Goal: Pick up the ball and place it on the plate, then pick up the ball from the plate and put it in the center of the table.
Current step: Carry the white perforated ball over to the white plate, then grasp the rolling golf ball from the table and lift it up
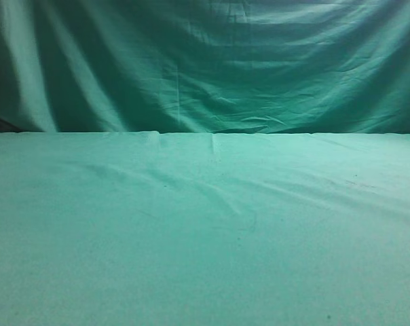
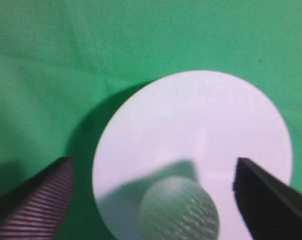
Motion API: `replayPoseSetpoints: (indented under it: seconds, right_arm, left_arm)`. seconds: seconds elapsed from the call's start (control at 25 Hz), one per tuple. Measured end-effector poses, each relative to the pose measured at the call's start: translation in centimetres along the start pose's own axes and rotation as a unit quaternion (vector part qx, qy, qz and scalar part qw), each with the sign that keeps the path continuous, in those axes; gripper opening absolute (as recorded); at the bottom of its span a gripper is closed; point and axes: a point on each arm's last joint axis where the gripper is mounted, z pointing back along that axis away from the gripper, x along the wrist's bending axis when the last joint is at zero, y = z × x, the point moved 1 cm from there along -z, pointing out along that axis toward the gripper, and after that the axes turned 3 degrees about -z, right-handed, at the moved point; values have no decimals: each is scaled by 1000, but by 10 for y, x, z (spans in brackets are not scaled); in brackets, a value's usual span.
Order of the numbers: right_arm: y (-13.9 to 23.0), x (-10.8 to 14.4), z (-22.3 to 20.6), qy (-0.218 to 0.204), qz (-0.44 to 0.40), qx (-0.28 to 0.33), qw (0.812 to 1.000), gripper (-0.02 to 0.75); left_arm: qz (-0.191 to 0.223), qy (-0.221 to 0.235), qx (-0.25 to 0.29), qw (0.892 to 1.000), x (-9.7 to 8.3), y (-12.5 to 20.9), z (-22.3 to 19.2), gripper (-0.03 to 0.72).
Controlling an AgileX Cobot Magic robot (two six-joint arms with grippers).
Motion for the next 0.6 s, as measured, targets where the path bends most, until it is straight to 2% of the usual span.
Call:
replayPoseSetpoints:
  seconds: [0.08, 0.16, 0.24, 0.4, 0.52, 0.6]
  right_arm:
    - [0, 0, 0, 0, 0, 0, 1000, 0]
    - [0, 0, 0, 0, 0, 0, 1000, 0]
    - [0, 0, 0, 0, 0, 0, 1000, 0]
    - [0, 0, 0, 0, 0, 0, 1000, 0]
    - [0, 0, 0, 0, 0, 0, 1000, 0]
    - [0, 0, 0, 0, 0, 0, 1000, 0]
  left_arm:
    - [14, 12, 1, 1000, -2, -3, 3, 647]
    - [17, 29, 0, 999, -6, -11, 10, 644]
    - [2, 54, -5, 999, -15, -22, 20, 644]
    - [-31, 114, -22, 993, -40, -44, 48, 370]
    - [-61, 138, -52, 987, -56, -54, 75, 125]
    - [-79, 145, -82, 983, -65, -57, 97, 48]
